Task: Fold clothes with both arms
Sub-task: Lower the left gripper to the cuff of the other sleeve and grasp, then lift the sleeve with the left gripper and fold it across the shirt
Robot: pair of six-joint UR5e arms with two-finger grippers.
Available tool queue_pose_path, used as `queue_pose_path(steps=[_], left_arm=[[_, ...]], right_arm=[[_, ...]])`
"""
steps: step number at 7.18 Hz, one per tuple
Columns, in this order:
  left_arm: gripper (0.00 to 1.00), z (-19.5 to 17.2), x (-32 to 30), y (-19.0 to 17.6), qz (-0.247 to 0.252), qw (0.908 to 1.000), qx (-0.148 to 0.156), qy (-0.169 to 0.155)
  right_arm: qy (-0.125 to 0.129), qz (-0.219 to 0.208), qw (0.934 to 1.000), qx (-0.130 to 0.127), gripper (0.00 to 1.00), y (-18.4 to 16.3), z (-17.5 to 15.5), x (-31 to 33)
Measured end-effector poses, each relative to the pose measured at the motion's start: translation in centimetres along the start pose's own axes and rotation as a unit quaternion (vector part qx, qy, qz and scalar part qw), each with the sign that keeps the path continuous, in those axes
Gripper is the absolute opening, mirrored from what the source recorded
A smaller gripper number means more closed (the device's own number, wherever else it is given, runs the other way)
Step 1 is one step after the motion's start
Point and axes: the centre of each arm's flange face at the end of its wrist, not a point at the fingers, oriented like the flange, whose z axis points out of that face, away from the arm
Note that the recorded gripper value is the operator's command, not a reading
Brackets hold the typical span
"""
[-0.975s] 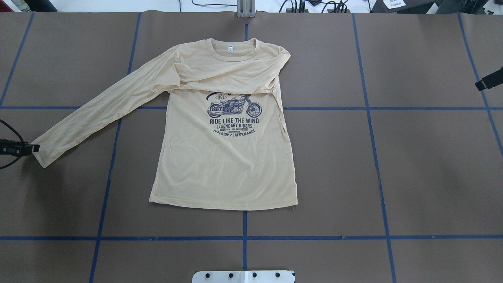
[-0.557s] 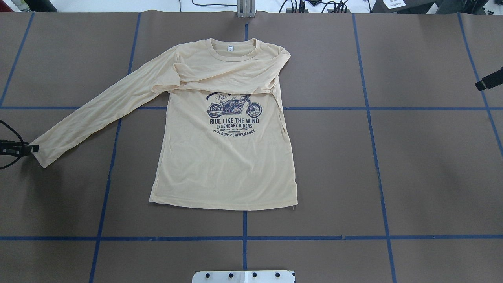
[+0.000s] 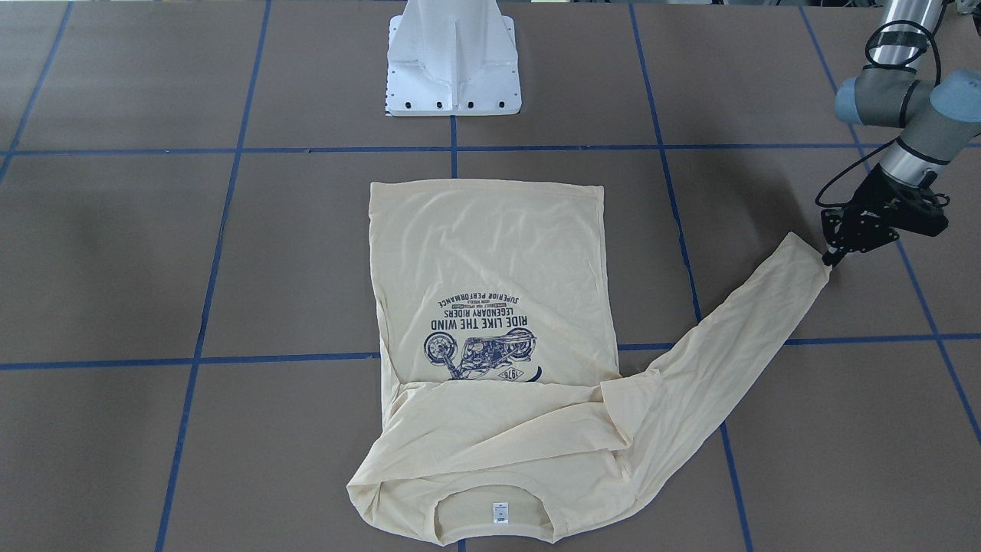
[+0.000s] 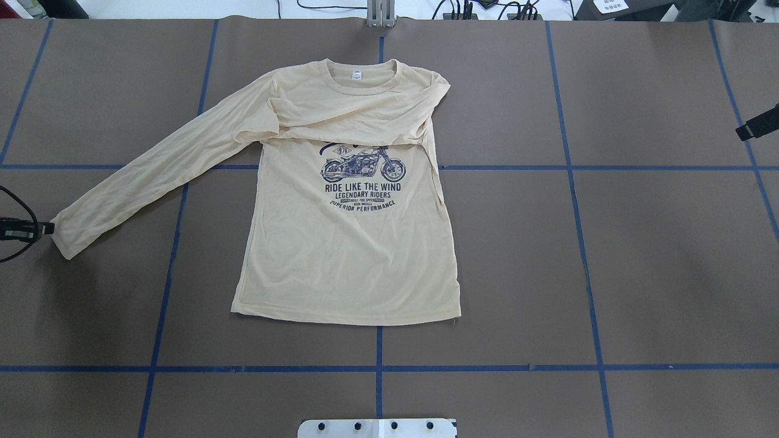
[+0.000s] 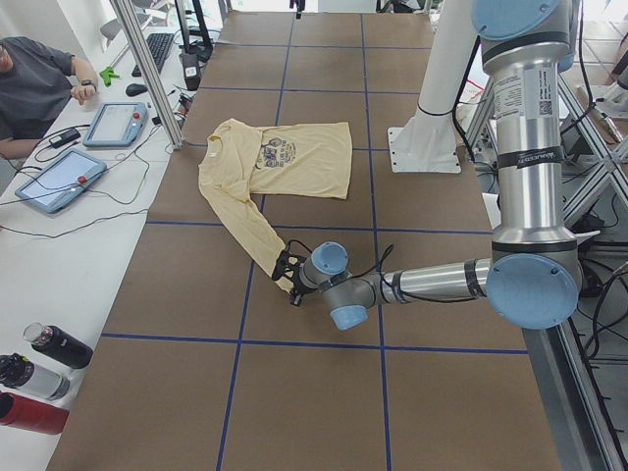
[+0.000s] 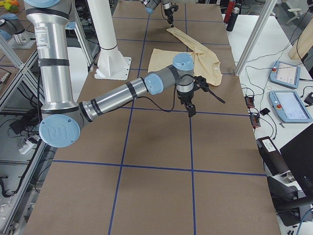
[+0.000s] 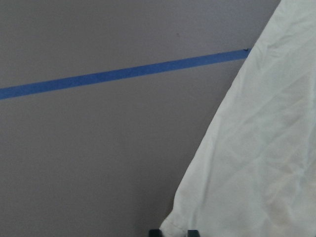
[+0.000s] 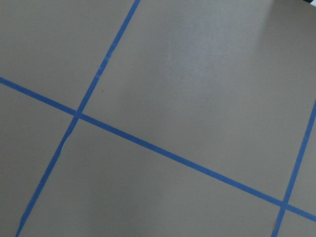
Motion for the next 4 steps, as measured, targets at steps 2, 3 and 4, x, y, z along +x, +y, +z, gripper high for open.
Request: queue_pose_path(steps=[2,3,4], left_arm=[[0.0,-1.1,1.6,-1.0,0.006,0.9997,-0.002,0.025],[0.0,-2.4,2.7,-2.2,0.006,0.9989,-0.007,0.045],[0.0,-3.8,3.8,-4.1,-0.002,0.9986,-0.01,0.052]], right_arm=[[0.0,0.001,1.0,-0.001,1.0,0.0,0.1,0.1],[0.0,0.002,1.0,-0.003,1.0,0.0,0.3,0.2],[0.0,0.002,1.0,-0.003,1.0,0.0,0.5,0.3]])
